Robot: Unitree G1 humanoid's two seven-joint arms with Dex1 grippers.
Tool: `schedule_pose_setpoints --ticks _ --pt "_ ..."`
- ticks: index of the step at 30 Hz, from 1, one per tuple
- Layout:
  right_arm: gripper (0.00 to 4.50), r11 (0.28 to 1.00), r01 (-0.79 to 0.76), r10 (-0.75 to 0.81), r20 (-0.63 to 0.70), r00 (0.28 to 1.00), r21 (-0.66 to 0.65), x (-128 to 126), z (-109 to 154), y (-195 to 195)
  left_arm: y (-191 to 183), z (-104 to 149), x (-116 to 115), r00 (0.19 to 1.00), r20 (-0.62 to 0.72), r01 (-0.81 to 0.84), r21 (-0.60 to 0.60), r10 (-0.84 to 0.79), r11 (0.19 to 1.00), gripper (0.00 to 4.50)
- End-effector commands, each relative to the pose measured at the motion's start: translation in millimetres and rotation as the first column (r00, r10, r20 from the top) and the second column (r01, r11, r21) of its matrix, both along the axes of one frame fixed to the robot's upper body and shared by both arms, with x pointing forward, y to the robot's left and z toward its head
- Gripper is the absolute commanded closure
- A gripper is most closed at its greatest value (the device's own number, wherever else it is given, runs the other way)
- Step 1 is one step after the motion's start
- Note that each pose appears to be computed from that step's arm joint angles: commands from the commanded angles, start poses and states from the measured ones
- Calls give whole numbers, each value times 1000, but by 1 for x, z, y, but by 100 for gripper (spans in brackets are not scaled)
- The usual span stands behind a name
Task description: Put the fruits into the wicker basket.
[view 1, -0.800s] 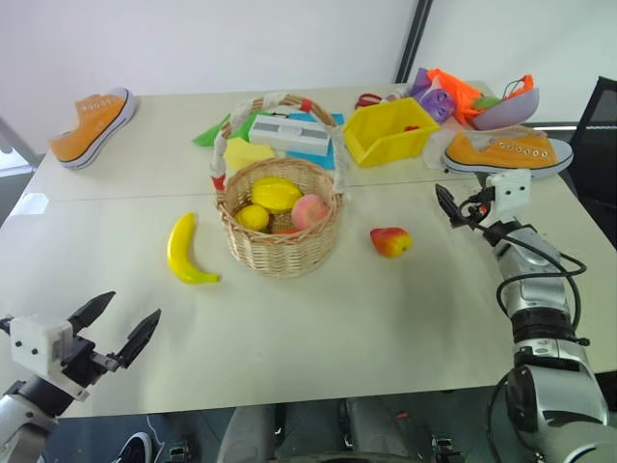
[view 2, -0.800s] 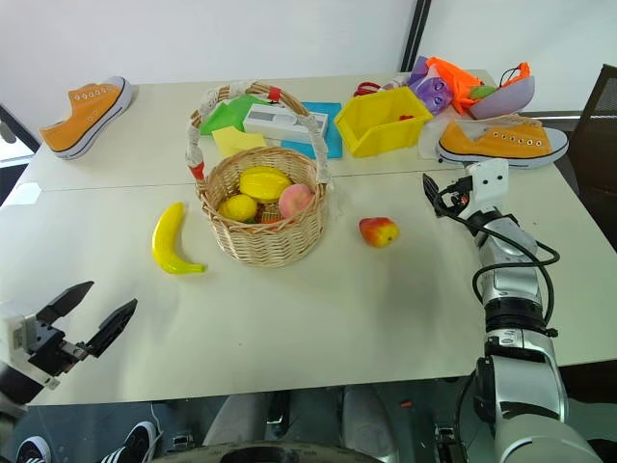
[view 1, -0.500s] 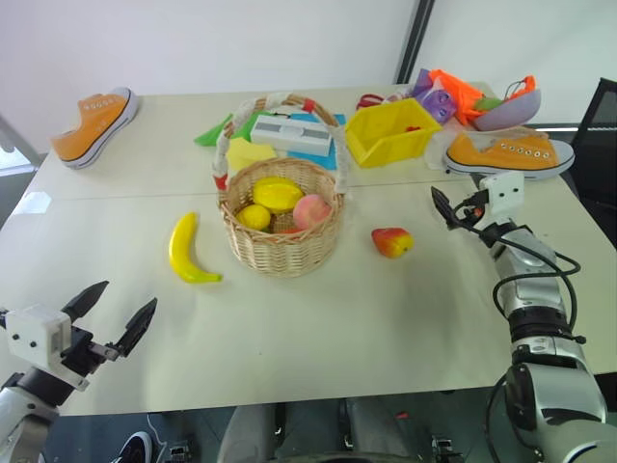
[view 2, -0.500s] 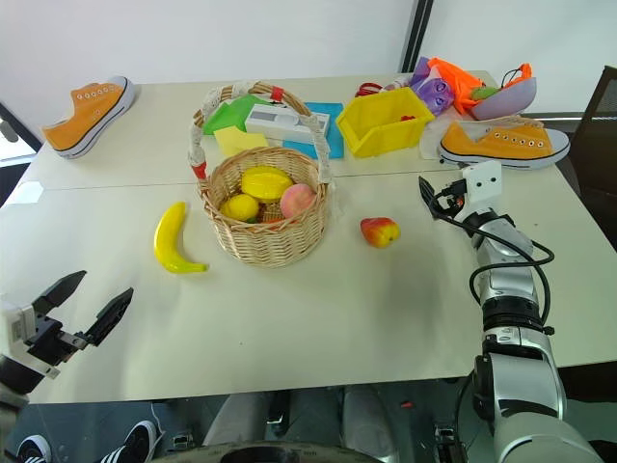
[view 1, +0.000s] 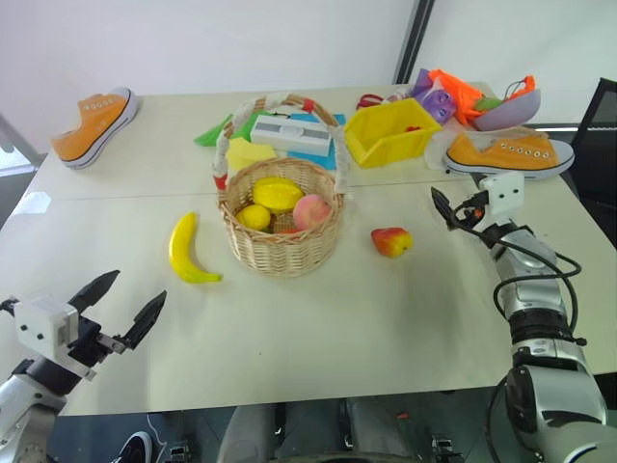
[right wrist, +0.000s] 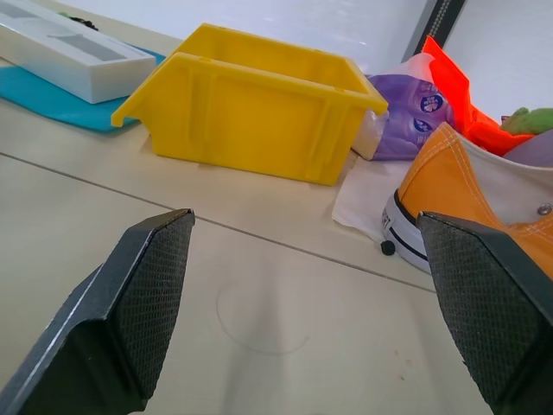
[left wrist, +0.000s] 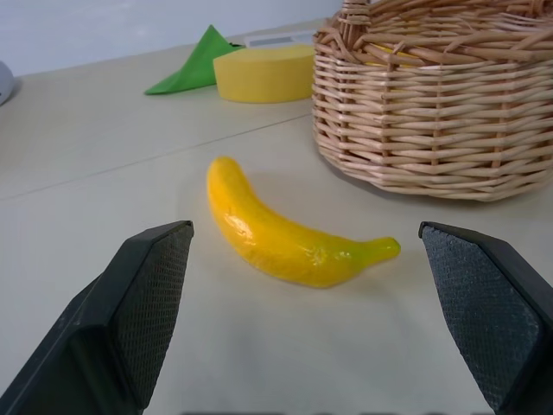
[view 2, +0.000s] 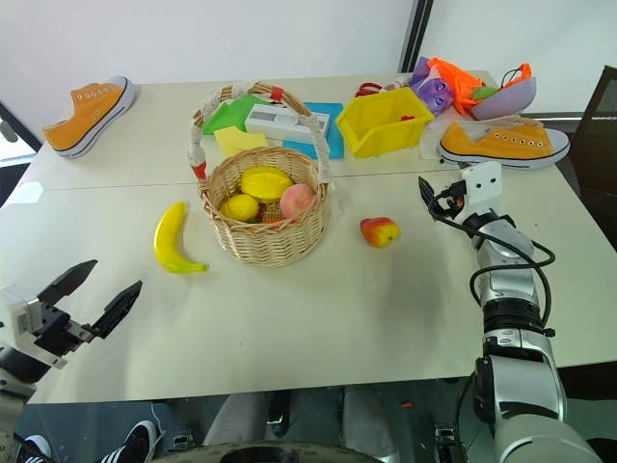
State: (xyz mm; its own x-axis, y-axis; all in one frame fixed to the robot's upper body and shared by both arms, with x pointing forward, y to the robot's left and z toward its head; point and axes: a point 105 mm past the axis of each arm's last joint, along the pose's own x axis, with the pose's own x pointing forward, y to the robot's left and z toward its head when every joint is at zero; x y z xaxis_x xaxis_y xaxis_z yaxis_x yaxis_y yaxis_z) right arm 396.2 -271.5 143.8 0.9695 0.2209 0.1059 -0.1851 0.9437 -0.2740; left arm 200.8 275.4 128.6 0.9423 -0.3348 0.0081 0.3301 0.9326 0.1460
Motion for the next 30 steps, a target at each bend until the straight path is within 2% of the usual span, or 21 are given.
schedule_pose_setpoints --ticks 1,6,15,18,22,24,27,30 --pt "20 1000 -12 13 79 997 -7 -4 23 -3 -2 6 1 999 21 23 19 -23 1000 0" --pt "20 999 -32 32 79 996 2 -6 23 1 -4 6 3 999 27 37 17 -37 999 0" --pt "20 955 -288 279 113 954 68 -22 37 37 -6 12 10 998 49 49 18 -50 999 0" --pt "20 942 -326 318 108 942 73 -28 36 44 -12 14 13 996 49 70 16 -71 997 0" --pt "20 866 -496 491 73 868 64 -52 36 59 -49 21 1 966 18 260 -32 -260 965 0" --pt "20 824 -565 564 45 825 34 -66 39 57 -66 29 -1 936 10 353 -19 -353 935 0" --pt "20 812 -583 583 2 812 16 -71 41 51 -78 40 8 925 36 380 -9 -379 925 0" --pt "20 797 -604 603 -35 797 -7 -74 36 59 -78 38 13 925 36 380 -25 -379 924 0"
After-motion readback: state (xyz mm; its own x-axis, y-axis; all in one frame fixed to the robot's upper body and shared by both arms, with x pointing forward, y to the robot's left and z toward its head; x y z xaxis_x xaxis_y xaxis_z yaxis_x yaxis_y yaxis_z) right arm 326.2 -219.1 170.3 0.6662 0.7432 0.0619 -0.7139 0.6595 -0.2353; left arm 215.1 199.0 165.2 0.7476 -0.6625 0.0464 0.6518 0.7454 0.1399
